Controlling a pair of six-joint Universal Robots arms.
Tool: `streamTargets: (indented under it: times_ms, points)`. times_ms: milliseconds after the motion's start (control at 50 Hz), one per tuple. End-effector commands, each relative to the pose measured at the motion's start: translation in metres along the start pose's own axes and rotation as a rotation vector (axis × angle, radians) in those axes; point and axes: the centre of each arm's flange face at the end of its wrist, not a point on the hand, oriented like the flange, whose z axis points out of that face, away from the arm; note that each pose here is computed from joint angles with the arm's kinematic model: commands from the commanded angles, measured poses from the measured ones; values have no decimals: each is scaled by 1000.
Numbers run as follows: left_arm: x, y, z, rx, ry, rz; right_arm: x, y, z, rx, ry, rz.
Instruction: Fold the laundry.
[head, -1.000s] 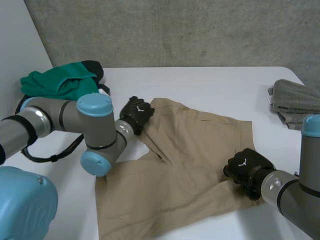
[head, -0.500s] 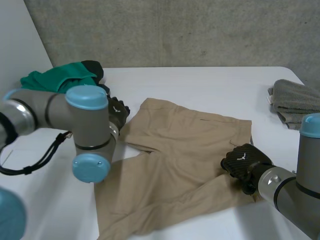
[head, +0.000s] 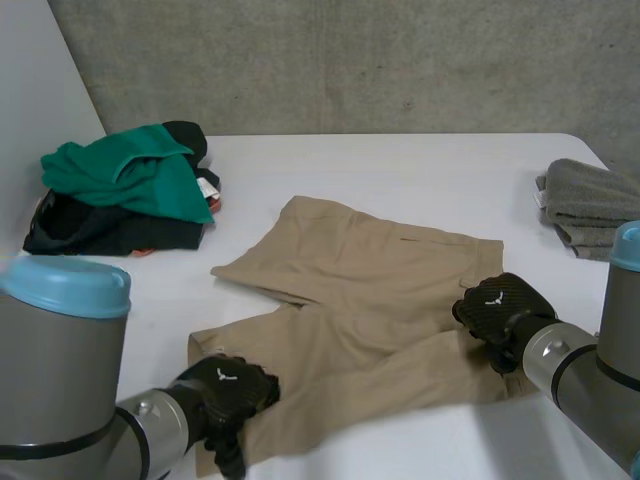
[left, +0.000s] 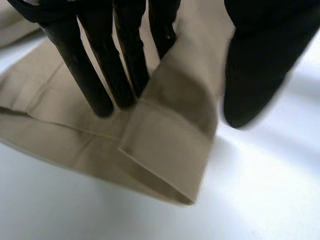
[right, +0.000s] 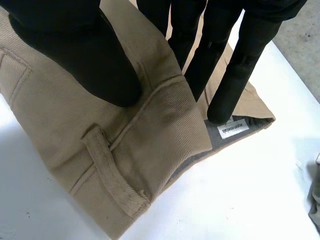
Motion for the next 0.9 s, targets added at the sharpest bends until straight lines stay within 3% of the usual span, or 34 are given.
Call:
streamTargets:
  times_ms: [20,80,140,160,240,420,560,720,900]
  points:
    - [-14,0,22,-7,-121,16,1,-3,-23,-19,-8,-20]
    - [-9,6,19,-45,-124,48,-12,6,-47,-110,-114,-84]
    - [15,18,-2,-137,-38,207,-26,20,-70,-207,-245,-207]
    - [26,23,-16,-176,6,304,-30,30,-82,-271,-312,-283]
    - [31,19,-31,-180,46,431,-15,38,-77,-294,-293,-313]
    - [-2,-62,25,190,-212,431,34,22,-18,-155,-35,-120]
    - [-36,-125,78,407,-414,390,67,6,19,-54,173,-72]
    - [-49,-176,140,686,-486,397,96,3,69,5,395,-113]
    - [-48,-193,177,876,-469,423,109,-9,127,139,511,-134]
